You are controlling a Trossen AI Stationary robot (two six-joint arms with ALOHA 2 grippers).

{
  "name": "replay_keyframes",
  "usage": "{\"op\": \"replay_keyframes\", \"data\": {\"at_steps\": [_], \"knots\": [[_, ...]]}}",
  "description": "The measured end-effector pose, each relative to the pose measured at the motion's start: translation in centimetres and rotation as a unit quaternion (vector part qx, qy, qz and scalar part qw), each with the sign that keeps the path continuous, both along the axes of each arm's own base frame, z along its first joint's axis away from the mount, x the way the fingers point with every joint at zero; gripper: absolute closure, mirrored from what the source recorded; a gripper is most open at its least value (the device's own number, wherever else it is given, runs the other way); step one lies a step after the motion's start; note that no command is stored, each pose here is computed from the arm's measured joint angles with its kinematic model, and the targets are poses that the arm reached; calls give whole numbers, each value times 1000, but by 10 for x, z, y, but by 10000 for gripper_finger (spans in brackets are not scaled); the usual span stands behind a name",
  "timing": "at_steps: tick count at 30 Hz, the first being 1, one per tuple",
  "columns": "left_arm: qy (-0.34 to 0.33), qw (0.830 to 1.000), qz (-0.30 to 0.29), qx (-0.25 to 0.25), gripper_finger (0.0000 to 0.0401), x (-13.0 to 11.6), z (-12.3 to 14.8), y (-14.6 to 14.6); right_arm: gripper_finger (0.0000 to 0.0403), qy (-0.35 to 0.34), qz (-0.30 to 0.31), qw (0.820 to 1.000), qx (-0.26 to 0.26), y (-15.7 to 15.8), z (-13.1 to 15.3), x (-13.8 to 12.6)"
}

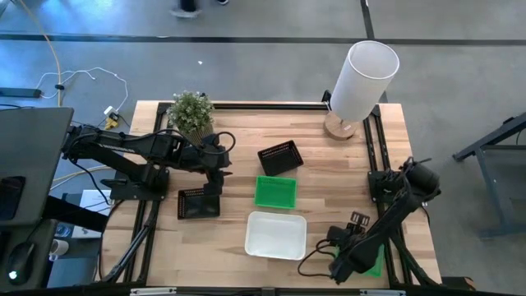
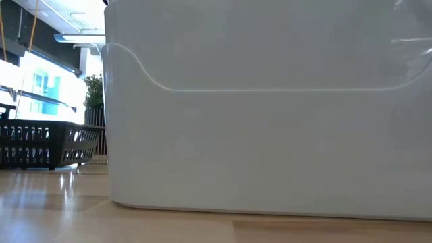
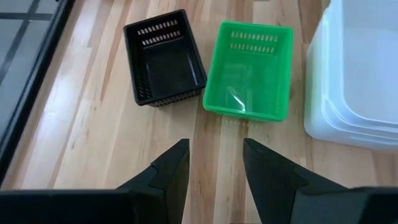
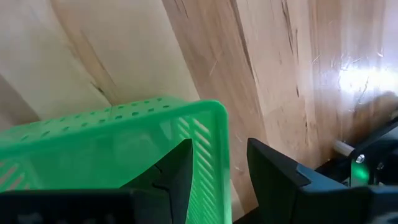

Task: Stack baskets by color
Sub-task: Stack the bottom green bin on the stacked green bin

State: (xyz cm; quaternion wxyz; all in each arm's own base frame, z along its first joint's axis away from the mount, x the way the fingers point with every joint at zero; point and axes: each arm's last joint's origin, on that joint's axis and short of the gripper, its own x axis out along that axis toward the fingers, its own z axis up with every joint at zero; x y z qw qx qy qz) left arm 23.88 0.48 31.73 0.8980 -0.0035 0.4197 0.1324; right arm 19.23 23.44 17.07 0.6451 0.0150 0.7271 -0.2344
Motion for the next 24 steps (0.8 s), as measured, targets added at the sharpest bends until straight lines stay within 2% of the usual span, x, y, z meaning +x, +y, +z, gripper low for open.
{"op": "replay_keyframes", "data": {"at_steps": [5,13,18,24], "knots": [[0,1000,-9,-10,263,0,0,-1,280,18,-6,1000,-1,2,-6,-1],[0,1000,-9,-11,263,0,0,-1,391,30,-6,1000,-6,1,-4,-2],[0,1000,-9,-11,263,0,0,-1,397,47,-9,999,-20,-4,1,-6],[0,1000,-9,-11,263,0,0,-1,401,3,-21,1000,4,-10,26,-10]]}}
